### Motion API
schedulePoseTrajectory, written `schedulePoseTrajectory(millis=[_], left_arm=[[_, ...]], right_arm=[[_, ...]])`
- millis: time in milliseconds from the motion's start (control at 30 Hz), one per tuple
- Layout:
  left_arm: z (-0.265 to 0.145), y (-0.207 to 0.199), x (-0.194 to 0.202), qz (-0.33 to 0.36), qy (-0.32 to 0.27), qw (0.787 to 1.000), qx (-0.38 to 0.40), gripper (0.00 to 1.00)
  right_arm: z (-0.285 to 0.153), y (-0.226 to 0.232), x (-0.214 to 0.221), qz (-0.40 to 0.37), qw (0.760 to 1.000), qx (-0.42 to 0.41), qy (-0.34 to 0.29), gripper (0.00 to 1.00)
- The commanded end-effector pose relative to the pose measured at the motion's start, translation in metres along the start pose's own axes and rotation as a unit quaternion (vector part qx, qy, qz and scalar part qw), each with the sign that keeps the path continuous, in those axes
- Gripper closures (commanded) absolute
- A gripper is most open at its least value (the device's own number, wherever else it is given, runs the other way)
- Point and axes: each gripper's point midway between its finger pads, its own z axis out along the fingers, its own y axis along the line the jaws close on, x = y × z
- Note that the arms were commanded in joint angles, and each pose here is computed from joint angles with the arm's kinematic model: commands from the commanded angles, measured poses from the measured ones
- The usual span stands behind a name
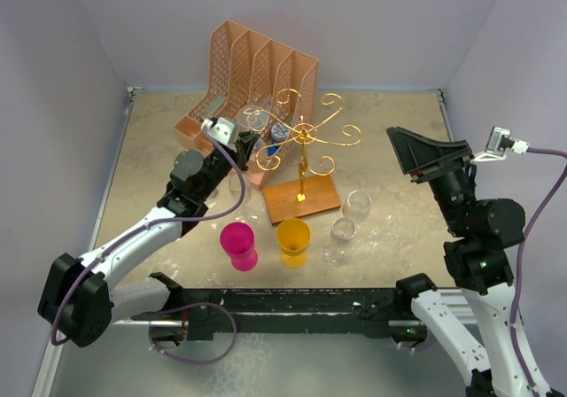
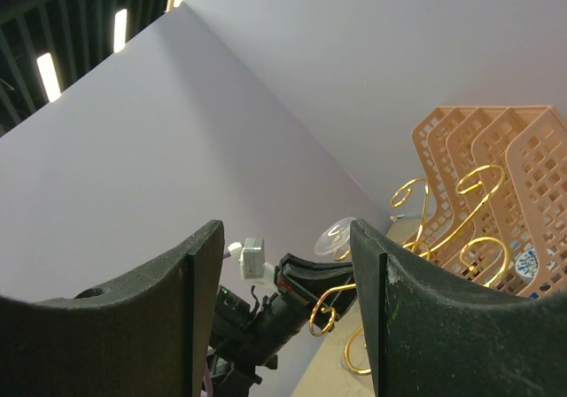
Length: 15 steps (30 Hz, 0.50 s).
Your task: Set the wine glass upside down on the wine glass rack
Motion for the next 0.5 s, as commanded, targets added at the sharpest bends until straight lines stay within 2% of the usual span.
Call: schedulePoseTrajectory(millis=[0, 333, 467], left_arm=[[-0.0091, 0.0026, -0.0429, -0.002, -0.077, 0.997, -0.007, 0.99], [-0.0127, -0.006, -0.0367, -0.013, -0.058, 0.998, 0.014, 0.78], [-0.0145, -0.0069, -0.0362, -0.014, -0.052, 0.998, 0.016, 0.74]], right_arm=[[-0.005, 0.0131, -0.0037, 0.002, 1.0, -0.025, -0.005, 0.39], [-0.0096, 0.0077, 0.0033, 0.013, 1.0, -0.02, 0.004, 0.39], [-0.0101, 0.0059, 0.0041, 0.017, 1.0, -0.017, 0.004, 0.39]])
